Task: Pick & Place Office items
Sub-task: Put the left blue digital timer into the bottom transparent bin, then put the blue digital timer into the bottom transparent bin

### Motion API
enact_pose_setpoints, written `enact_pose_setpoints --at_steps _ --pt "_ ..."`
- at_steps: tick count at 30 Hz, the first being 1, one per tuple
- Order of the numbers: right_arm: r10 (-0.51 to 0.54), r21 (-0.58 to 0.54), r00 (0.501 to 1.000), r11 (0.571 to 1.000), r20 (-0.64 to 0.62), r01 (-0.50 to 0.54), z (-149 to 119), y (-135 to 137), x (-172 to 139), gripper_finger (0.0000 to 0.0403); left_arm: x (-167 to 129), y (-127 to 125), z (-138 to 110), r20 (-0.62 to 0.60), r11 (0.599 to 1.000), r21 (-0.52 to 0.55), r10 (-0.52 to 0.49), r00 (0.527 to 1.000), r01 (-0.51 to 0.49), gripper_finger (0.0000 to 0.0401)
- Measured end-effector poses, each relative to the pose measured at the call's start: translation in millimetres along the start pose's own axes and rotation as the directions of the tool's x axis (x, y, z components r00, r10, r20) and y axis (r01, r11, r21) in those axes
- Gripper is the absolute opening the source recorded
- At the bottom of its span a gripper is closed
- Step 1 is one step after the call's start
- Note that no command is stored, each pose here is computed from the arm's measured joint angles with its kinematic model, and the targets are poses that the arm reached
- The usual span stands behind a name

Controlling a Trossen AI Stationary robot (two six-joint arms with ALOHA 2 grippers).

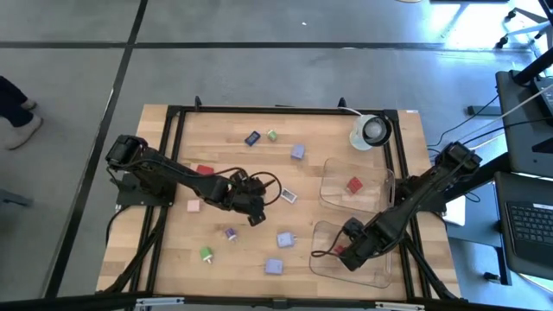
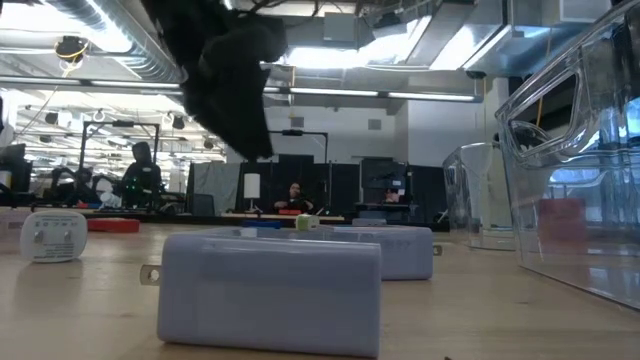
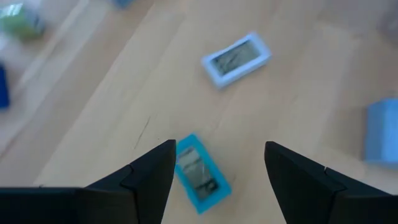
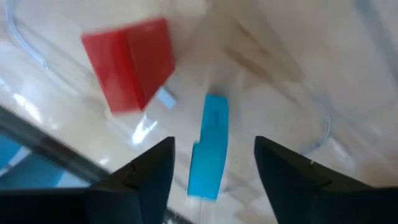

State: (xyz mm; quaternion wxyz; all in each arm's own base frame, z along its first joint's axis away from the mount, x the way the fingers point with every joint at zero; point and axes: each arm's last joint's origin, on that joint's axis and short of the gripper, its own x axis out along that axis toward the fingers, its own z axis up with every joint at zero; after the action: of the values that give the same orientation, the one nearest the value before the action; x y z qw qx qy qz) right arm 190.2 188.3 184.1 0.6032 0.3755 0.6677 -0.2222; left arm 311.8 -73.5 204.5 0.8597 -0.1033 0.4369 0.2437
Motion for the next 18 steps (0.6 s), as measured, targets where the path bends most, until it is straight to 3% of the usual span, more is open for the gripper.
enact_pose_setpoints --at_steps 5,10,18 --pt "0.04 -0.006 0.999 0.999 -0.004 -0.04 -1.5 -1.9 -10.3 0.0241 1.5 4.7 -1.7 -0.028 0.988 -0.148 0.033 0.999 -0.037 0.0261" --pt "0.124 -0.013 0.99 0.992 0.068 -0.124 -2.0 -6.4 -30.0 0.0239 7.4 9.9 1.7 -0.046 0.944 -0.325 0.037 0.998 -0.05 0.028" --pt "0.296 -0.035 0.928 0.954 0.227 -0.296 -2.1 -20.3 -69.9 0.0237 43.9 5.9 -11.2 -0.137 0.934 -0.328 0.099 0.986 -0.139 0.0287"
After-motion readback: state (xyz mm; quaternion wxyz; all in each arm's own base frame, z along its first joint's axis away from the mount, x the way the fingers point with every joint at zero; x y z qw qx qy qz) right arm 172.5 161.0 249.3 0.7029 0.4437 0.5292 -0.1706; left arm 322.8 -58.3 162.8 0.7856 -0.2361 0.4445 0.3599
